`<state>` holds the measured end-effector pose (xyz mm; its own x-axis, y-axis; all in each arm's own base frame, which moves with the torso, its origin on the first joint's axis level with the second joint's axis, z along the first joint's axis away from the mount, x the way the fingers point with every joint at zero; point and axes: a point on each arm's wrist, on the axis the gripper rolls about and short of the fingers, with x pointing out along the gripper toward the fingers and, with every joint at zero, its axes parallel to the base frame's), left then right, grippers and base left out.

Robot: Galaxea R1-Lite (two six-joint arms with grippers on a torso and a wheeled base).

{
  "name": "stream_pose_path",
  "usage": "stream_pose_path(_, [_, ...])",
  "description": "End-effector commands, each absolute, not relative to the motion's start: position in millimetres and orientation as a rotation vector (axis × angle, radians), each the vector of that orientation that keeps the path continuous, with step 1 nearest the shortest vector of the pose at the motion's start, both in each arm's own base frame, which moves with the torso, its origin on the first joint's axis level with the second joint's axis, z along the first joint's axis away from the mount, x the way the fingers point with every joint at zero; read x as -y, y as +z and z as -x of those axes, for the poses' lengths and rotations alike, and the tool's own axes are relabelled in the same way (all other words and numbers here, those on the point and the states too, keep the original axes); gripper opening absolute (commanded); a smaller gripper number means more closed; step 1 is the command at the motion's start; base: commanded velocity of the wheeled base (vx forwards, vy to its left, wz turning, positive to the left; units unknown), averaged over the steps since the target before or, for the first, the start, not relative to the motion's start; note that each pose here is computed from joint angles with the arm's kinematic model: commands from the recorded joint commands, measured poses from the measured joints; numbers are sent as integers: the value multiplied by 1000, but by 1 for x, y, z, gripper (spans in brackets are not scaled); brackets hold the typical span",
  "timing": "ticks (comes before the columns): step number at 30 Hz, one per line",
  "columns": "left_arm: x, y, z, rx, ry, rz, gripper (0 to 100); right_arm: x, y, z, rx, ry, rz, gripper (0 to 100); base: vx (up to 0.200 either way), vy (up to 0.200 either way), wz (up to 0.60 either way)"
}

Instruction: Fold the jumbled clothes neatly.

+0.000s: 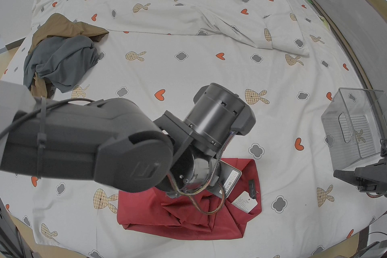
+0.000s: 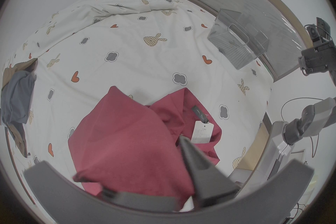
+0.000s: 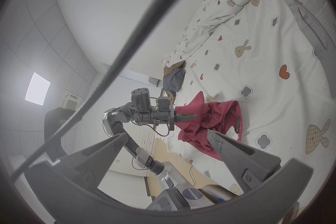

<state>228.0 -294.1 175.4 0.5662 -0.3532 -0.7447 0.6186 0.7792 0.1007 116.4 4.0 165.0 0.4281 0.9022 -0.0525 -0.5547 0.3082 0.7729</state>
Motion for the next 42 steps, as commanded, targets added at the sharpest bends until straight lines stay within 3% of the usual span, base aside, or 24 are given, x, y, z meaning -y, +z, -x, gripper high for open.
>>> stream_pose_path(1, [307, 170, -228, -778, -604, -378, 100, -4, 165, -117, -541, 1026, -758, 100, 0, 0, 0])
stream_pose_path(23, [348, 173, -208, -732, -703, -381, 100, -5, 165, -115, -542, 1037, -753, 100, 0, 0, 0])
stream_pose_path(42, [348, 198, -200, -685, -718, -300, 100, -5, 164, -116, -548, 1035, -758, 100, 0, 0, 0])
